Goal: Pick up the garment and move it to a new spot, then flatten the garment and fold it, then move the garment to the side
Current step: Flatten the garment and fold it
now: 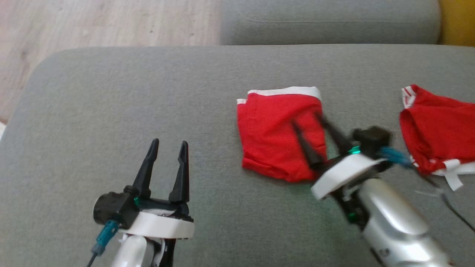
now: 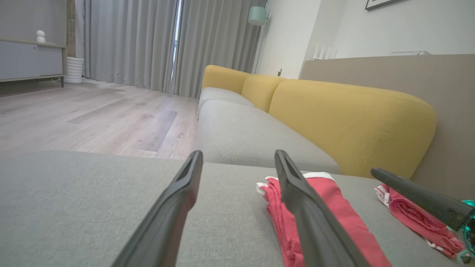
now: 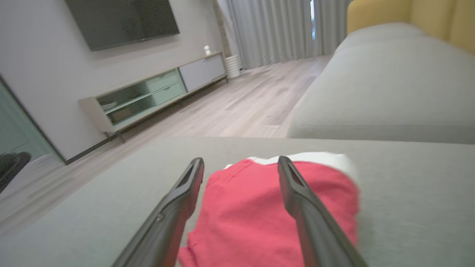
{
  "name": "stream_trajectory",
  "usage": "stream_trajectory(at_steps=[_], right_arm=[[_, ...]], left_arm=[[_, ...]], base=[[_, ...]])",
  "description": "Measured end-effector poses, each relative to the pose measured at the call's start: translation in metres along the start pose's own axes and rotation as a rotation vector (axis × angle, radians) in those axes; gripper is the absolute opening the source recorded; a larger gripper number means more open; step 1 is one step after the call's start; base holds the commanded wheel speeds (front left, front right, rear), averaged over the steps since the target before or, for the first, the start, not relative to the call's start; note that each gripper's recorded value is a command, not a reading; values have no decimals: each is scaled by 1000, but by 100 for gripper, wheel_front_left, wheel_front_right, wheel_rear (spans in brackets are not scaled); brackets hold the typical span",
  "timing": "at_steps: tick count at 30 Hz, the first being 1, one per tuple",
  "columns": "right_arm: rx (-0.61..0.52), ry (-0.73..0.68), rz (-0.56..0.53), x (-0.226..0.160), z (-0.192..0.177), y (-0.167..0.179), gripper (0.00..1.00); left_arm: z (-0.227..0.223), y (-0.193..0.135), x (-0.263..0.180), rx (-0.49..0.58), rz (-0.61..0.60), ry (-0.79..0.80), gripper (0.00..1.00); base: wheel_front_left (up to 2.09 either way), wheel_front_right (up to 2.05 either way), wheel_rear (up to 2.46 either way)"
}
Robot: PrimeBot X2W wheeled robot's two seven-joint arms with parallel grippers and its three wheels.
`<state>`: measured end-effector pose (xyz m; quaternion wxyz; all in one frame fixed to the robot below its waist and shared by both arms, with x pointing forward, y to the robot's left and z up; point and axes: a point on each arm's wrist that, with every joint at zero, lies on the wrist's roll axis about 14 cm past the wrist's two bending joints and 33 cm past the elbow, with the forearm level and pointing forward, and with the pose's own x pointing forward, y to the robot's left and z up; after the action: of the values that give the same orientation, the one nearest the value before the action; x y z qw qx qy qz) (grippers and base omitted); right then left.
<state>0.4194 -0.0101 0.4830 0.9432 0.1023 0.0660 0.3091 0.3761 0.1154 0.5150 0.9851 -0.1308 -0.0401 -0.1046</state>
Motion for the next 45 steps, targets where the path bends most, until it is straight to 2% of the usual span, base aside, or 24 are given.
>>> stream_trajectory(at_steps=[7,9,13,18,28,29,30,38,45], right_arm=[[-78,-148,-291,-51,36,-80,100],[-121,-181,-350,-66,43,-90,100],[-97,-214,-441,-88,41,-96,100],[-97,-190,-503,-109,28,-104,100],[-80,-186,-501,-103,25,-104,100],[-77,-181,-498,-101,23,-105,74],[-77,-175,-493,-98,21,-104,0],[-129,-127,-387,-40,20,-99,0],[-117,55,-265,14,-24,-81,0]], left_arm=[[15,-14,10,-6,-46,-49,100],[18,-18,12,-9,-61,-60,100],[20,-26,15,-14,-86,-68,100],[12,-29,13,-24,-98,-45,100],[4,-27,14,-30,-96,-23,100],[3,-25,15,-30,-93,-20,100],[2,-24,16,-30,-89,-19,100],[-3,-11,23,-22,-60,-6,100],[-7,8,21,-20,-4,11,100]], base=[[0,0,0],[0,0,0],[0,0,0],[0,0,0],[0,0,0],[0,0,0],[0,0,0],[0,0,0],[0,0,0]])
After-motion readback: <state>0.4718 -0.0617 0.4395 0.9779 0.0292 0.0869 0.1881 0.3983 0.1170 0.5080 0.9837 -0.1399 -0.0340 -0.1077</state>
